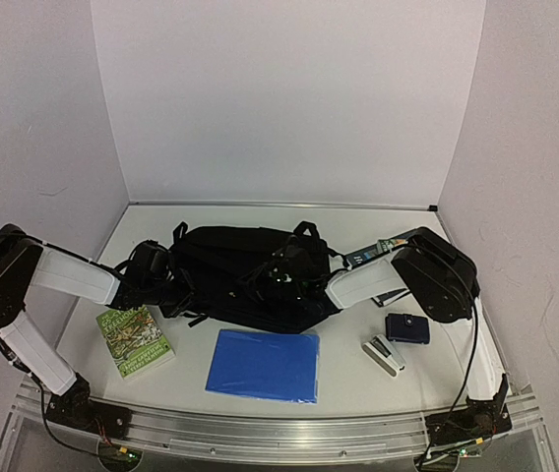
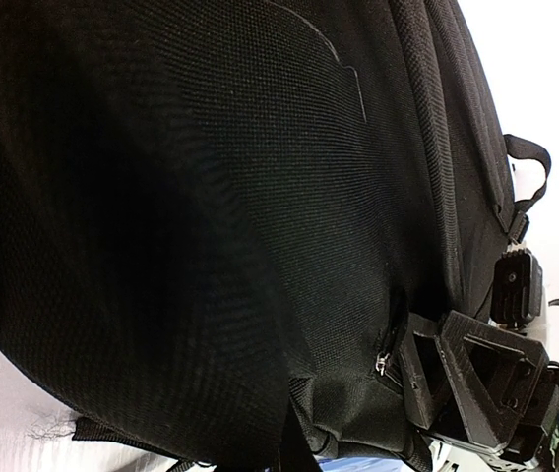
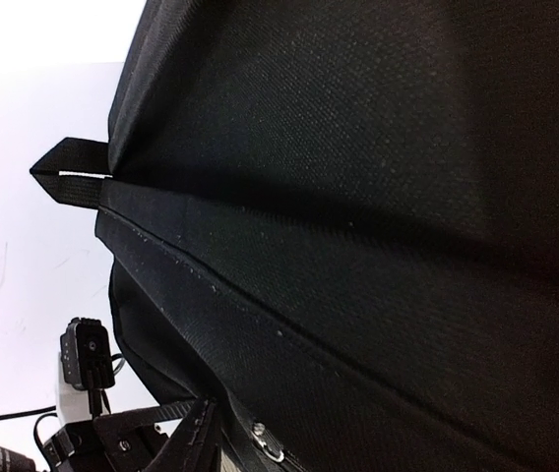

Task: Pack the student bag
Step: Unzip the student bag at the center of the board.

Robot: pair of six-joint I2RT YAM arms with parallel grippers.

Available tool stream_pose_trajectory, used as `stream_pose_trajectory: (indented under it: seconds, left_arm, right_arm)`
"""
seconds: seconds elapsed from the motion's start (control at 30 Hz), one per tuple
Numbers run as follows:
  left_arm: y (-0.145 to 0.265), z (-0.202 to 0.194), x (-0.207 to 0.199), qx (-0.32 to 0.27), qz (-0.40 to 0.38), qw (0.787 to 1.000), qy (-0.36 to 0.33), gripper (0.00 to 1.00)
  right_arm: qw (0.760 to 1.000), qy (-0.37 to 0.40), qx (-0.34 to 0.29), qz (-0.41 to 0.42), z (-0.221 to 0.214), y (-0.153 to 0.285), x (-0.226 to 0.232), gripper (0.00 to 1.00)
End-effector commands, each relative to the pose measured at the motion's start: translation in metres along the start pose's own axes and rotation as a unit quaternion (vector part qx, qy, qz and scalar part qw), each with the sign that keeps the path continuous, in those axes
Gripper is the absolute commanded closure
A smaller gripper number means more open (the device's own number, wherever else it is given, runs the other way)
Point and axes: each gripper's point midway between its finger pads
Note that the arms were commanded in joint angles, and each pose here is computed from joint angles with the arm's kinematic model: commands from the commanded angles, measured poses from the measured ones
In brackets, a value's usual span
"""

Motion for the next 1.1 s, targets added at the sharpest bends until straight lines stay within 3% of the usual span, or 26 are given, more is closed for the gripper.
stream_pose_trajectory:
  seconds: [0.0, 0.2, 0.53, 1.07]
  left_arm:
    - [-0.003, -0.005, 0.005, 0.016, 0.011, 1.000, -0.002, 1.00]
    - [-0.003, -0.005, 0.004, 0.018, 0.011, 1.000, -0.003, 1.00]
    - [-0.001, -0.006, 0.009, 0.017, 0.017, 1.000, -0.002, 1.00]
    - [0.004, -0.003, 0.024, 0.003, 0.048, 0.999, 0.013, 1.00]
  right_arm:
    - [1.000, -0.009, 0.017, -0.020, -0.012, -0.012, -0.014, 0.66]
    - [0.999, -0.012, 0.019, -0.027, -0.014, -0.018, -0.024, 0.72]
    - [1.000, -0.006, 0.007, -0.021, -0.011, -0.019, -0.025, 1.00]
    - [0.991, 0.062, -0.112, -0.028, 0.019, 0.036, -0.004, 1.00]
Point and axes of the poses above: each gripper's point midway between its finger pads, its own y axis back along the fingers, its own x axis along the line the jaws close on, z = x × y, and after that the axes turned 7 degrees about -y, right-handed
